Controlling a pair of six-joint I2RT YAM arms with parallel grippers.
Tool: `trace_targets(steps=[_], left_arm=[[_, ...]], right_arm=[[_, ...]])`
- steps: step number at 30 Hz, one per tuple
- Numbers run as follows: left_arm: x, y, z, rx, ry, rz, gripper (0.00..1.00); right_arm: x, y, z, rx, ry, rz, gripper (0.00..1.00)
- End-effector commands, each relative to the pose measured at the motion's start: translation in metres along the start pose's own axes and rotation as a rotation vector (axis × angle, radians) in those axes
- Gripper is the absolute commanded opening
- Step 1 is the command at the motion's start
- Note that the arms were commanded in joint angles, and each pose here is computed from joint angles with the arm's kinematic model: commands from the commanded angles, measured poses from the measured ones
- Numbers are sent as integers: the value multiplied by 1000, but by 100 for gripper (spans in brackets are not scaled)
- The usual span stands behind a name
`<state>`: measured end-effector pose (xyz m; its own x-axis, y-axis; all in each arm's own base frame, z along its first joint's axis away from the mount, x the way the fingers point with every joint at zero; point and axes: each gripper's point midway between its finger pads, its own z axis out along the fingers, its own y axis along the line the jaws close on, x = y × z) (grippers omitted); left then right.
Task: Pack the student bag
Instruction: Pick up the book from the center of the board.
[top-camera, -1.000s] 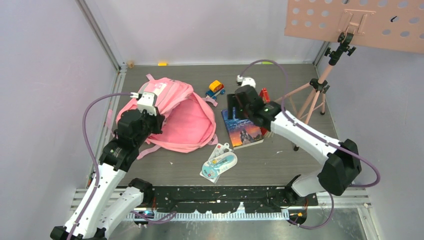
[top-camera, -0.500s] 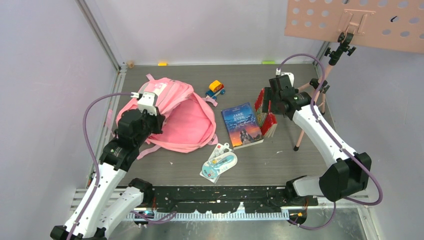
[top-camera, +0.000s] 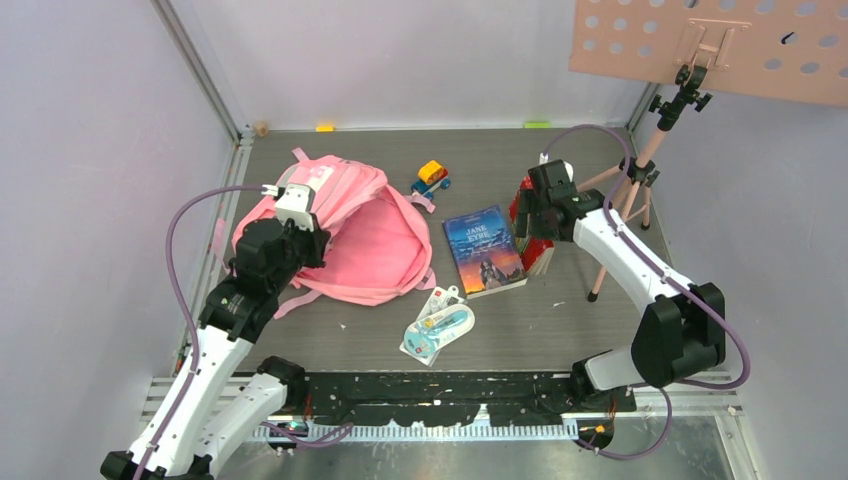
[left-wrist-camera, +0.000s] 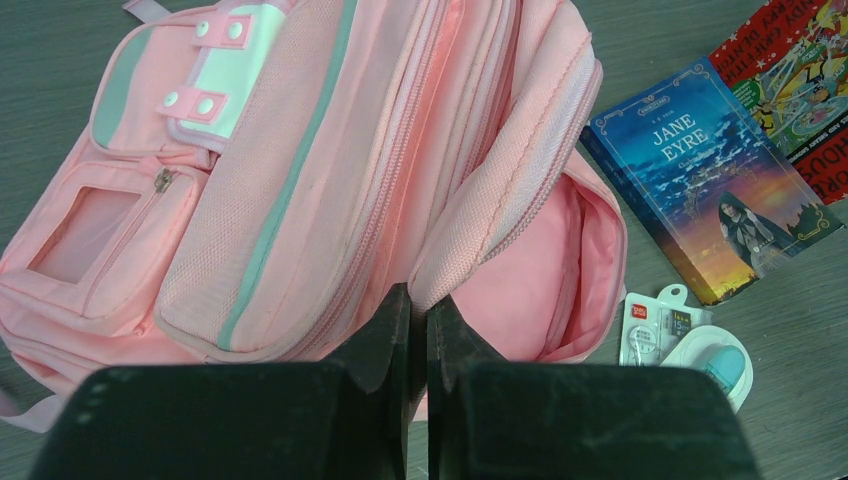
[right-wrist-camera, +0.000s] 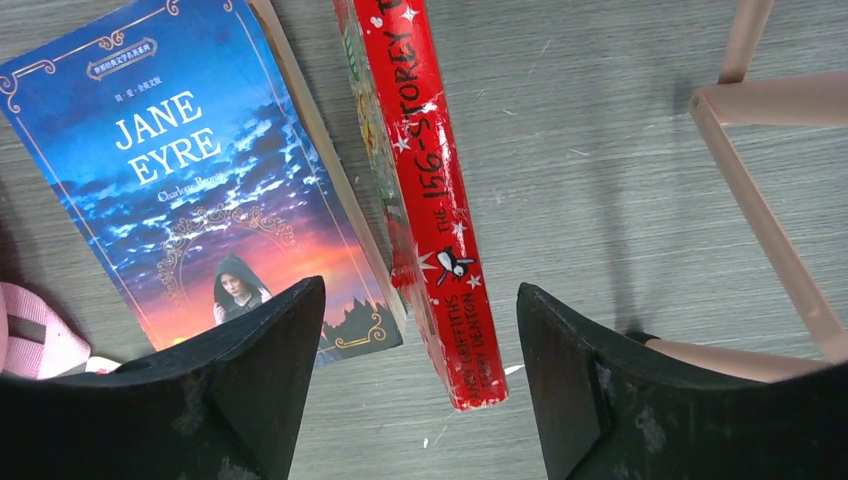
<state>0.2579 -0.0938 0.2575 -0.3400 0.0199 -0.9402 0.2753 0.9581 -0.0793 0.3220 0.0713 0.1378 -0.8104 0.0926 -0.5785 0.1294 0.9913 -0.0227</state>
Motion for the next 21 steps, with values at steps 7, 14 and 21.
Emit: trace_targets(steps=[7,14,21], left_arm=[[-40,-4,-5,16,-145,-17,0],[-40,-4,-5,13,-144,-16,0],[-40,-3,-5,10,-145,-15,0]], right_arm=[[5,3,24,15,-4,34,63],[3,0,26,34,-14,36,28],[-18,-14,2,84,-102,54,1]])
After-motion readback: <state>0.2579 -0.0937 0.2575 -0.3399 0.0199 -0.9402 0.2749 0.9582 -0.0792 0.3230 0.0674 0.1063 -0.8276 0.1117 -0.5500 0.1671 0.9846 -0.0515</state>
